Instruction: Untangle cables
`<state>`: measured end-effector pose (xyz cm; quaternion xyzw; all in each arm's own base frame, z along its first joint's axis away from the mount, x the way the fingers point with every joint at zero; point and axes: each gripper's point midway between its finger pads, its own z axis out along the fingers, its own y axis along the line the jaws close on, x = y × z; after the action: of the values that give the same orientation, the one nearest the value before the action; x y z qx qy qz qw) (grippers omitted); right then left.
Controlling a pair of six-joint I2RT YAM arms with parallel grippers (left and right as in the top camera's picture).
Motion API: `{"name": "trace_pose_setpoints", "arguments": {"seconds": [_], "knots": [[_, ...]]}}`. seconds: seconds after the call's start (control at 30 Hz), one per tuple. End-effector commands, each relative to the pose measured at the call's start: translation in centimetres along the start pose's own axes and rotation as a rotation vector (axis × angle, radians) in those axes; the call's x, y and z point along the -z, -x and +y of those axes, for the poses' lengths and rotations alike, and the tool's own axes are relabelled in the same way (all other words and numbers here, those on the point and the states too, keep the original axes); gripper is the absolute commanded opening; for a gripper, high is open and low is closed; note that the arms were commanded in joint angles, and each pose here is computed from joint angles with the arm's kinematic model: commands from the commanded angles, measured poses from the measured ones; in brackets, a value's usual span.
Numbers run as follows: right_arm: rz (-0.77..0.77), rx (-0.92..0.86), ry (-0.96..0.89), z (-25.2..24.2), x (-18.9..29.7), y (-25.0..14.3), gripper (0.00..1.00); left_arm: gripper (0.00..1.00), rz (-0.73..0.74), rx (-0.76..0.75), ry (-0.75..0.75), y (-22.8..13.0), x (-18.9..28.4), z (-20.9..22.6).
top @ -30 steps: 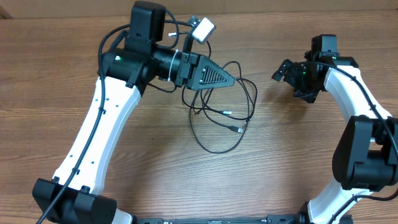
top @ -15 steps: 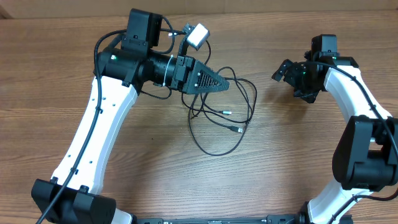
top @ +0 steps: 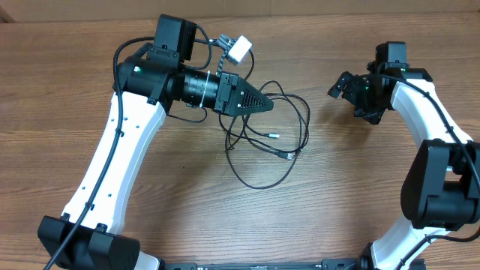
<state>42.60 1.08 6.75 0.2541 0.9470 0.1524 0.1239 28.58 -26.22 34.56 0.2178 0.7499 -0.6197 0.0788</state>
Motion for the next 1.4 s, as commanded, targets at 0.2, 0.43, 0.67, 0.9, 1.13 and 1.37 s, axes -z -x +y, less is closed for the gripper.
{"name": "trace_pose_setpoints", "arguments": {"seconds": [0.2,0.43,0.67,0.9,1.13,1.37], "knots": [[-0.039,0.011,0.015,0.7,1.2,0.8,1.00,0.04,-0.062,0.002,0.429,0.4,2.1,6.2],[-0.039,0.011,0.015,0.7,1.2,0.8,1.00,0.04,-0.109,-0.002,0.720,1.1,4.9,10.4],[-0.039,0.011,0.015,0.7,1.2,0.8,1.00,0.04,-0.231,0.091,1.316,1.3,13.6,16.0],[-0.039,0.011,0.015,0.7,1.2,0.8,1.00,0.04,-0.456,0.383,1.860,-2.8,22.6,18.6],[-0.039,0.011,0.015,0.7,1.2,0.8,1.00,0.04,-0.531,0.486,2.029,-7.2,25.2,24.1],[-0.039,0.011,0.015,0.7,1.2,0.8,1.00,0.04,-0.670,0.558,2.141,-10.0,29.8,27.2]]}}
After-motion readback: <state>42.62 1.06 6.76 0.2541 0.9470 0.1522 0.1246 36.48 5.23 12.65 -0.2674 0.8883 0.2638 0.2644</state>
